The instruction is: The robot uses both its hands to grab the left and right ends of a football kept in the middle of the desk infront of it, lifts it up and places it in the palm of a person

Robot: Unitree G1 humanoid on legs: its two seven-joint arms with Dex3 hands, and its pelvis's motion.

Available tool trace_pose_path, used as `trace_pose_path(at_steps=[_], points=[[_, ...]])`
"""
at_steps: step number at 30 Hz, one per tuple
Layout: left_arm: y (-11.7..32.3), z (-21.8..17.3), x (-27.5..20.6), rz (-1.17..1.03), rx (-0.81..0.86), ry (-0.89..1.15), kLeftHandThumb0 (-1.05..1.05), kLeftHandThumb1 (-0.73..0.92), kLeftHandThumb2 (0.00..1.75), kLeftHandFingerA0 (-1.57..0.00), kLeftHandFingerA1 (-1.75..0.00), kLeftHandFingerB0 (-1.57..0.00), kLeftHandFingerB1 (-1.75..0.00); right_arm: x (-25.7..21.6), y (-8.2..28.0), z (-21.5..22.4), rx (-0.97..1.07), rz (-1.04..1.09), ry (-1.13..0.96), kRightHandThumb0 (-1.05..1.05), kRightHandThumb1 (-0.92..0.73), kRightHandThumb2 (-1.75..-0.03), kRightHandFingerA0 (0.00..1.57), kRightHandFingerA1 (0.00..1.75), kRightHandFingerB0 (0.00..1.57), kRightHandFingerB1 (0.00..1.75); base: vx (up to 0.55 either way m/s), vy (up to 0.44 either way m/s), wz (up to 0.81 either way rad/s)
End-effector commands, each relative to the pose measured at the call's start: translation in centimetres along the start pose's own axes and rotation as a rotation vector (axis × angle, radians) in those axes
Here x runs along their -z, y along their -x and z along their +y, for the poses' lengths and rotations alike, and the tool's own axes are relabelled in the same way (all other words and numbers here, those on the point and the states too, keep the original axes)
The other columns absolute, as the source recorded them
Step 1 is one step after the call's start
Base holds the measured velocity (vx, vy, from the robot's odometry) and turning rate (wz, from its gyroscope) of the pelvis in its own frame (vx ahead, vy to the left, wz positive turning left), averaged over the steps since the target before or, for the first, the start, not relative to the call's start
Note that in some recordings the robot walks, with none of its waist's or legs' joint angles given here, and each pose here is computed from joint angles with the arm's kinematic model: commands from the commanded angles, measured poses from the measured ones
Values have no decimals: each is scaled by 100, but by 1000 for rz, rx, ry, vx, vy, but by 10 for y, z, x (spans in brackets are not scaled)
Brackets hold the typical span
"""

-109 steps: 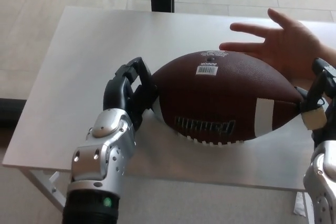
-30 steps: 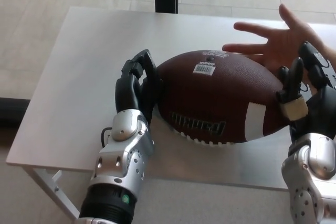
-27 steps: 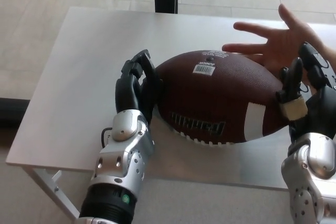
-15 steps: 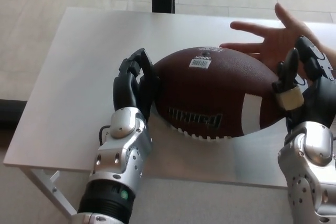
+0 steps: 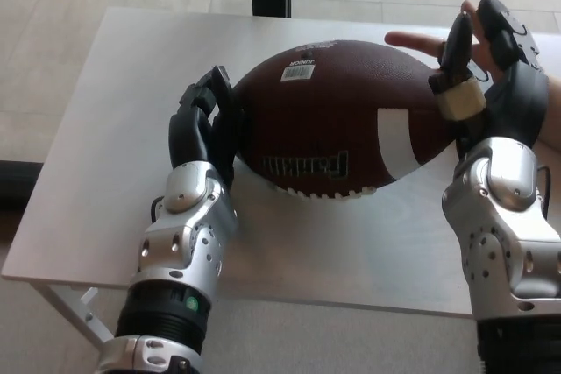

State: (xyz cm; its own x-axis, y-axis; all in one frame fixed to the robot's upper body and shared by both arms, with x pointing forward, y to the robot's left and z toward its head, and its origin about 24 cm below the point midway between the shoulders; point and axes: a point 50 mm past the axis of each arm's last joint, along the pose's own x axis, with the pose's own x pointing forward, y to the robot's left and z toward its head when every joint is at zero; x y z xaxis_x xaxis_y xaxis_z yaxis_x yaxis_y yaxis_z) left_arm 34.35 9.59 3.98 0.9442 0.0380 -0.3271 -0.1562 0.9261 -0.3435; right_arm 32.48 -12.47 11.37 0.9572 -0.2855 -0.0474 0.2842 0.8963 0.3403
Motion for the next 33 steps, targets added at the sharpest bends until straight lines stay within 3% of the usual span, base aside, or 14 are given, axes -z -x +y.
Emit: trace_pose_path(at_steps=[1, 4, 5, 8, 14, 20, 21, 22, 23, 24, 26, 27, 28, 33], points=[[16, -97, 0, 121, 535, 46, -75, 85, 66, -31, -75, -26, -39, 11, 22, 80, -273, 226, -102, -72, -76, -64, 21, 62, 33, 33, 0, 0, 0], [15, -96, -2, 120, 534, 49, -74, 87, 66, -31, -72, -26, -38, 10, 22, 81, -268, 231, -107, -72, -76, -63, 22, 61, 35, 33, 0, 0, 0], [14, -98, -7, 117, 535, 31, -74, 88, 66, -33, -72, -28, -38, 7, 21, 82, -261, 226, -109, -72, -76, -64, 24, 61, 44, 37, 0, 0, 0], [12, -98, -13, 125, 534, 37, -76, 85, 66, -38, -75, -34, -39, 2, 20, 84, -260, 213, -113, -71, -77, -64, 22, 61, 48, 37, 0, 0, 0], [11, -102, -29, 121, 559, 54, -75, 86, 66, -37, -75, -37, -40, -11, 17, 85, -267, 159, -117, -72, -77, -63, 34, 73, 47, 37, 0, 0, 0], [10, -102, -35, 103, 543, 112, -76, 83, 65, -41, -76, -35, -37, -16, 14, 86, -244, 184, -182, -70, -75, -63, 30, 73, 46, 38, 0, 0, 0], [11, -103, -36, 99, 541, 107, -73, 65, 104, -45, -74, -27, -51, -17, 14, 86, -243, 184, -188, -70, -75, -63, 29, 70, 45, 38, 0, 0, 0], [12, -104, -38, 88, 538, 94, -76, 84, 65, -43, -77, -33, -36, -19, 14, 87, -246, 180, -198, -71, -75, -63, 31, 69, 45, 37, 0, 0, 0], [12, -105, -41, 82, 541, 90, -75, 84, 65, -43, -76, -35, -37, -22, 13, 88, -249, 173, -195, -67, -60, -102, 26, 63, 39, 54, 0, 0, 0], [13, -106, -43, 83, 542, 103, -75, 83, 64, -43, -76, -35, -37, -24, 12, 89, -251, 170, -191, -69, -76, -63, 28, 64, 45, 37, 0, 0, 0], [12, -106, -47, 80, 551, 113, -74, 83, 65, -44, -79, -35, -37, -27, 11, 90, -259, 171, -208, -68, -75, -63, 29, 67, 47, 38, 0, 0, 0], [11, -106, -48, 79, 558, 125, -72, 64, 103, -45, -77, -27, -51, -28, 10, 91, -266, 164, -204, -68, -76, -63, 29, 68, 46, 37, 0, 0, 0], [11, -106, -50, 76, 570, 126, -75, 84, 64, -43, -82, -33, -36, -30, 10, 91, -268, 159, -200, -69, -76, -63, 30, 71, 47, 37, 0, 0, 0], [12, -109, -55, 70, 576, 102, -78, 85, 66, -41, -78, -32, -36, -35, 10, 92, -261, 163, -239, -69, -73, -63, 31, 70, 48, 37, 0, 0, 0]])
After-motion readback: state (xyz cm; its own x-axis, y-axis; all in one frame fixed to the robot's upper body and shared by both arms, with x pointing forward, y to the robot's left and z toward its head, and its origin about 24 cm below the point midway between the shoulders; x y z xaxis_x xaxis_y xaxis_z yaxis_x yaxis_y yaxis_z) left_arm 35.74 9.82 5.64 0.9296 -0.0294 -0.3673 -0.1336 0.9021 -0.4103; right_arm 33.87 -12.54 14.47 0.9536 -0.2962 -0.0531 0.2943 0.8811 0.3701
